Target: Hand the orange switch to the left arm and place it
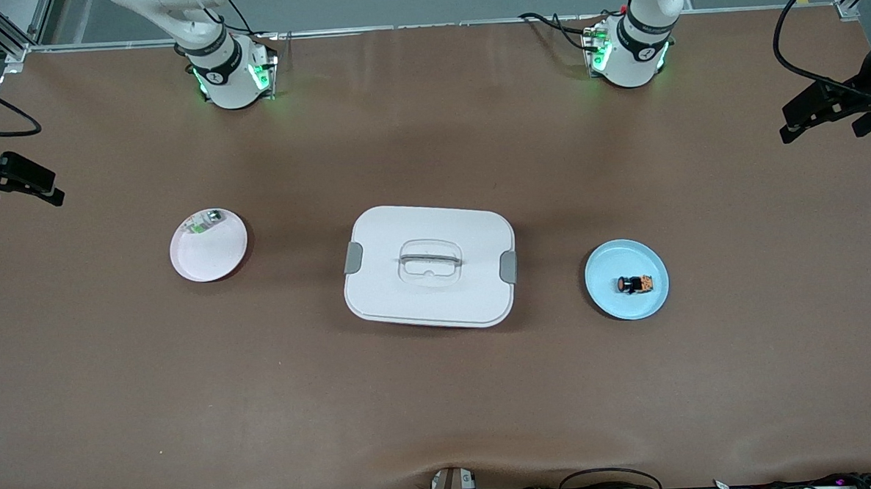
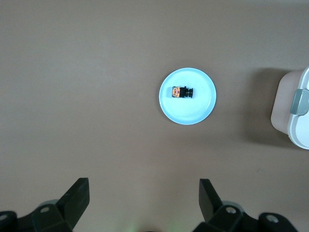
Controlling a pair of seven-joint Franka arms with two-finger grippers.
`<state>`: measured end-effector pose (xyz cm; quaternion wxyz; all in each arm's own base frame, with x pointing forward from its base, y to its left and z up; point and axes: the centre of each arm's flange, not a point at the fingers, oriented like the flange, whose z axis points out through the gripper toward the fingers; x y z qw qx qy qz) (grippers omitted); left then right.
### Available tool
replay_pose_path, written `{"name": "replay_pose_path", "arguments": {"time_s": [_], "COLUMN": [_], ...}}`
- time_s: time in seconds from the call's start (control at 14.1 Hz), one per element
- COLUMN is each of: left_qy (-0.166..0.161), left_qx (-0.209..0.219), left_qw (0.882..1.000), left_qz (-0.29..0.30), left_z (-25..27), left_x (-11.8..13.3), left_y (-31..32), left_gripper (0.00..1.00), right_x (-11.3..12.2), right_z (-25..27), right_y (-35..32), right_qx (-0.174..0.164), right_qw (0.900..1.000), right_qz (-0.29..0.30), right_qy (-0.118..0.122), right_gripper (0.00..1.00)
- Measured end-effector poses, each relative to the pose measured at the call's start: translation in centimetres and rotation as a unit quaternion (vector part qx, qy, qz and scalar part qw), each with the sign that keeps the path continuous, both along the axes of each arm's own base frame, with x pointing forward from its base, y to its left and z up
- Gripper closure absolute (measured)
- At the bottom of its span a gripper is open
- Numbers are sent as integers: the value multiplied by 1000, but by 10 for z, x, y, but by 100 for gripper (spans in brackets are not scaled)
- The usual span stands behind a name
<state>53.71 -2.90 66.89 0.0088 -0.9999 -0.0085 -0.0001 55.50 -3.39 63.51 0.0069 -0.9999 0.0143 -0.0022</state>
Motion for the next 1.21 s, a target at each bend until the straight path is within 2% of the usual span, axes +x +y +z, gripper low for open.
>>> {"name": "replay_pose_path", "arguments": {"time_s": [1.21], "left_qy": [10], "left_qx": [1], "left_qw": [1000], "left_qz": [-9], "left_z": [-7], "left_x": [-2], "left_y": [-13], "left_gripper": [0], "right_x": [0], "right_z": [1], "right_y": [0], "right_qx": [0], "right_qw": [1000], "right_qz": [0], "right_qy": [-1], "right_gripper": [0]}}
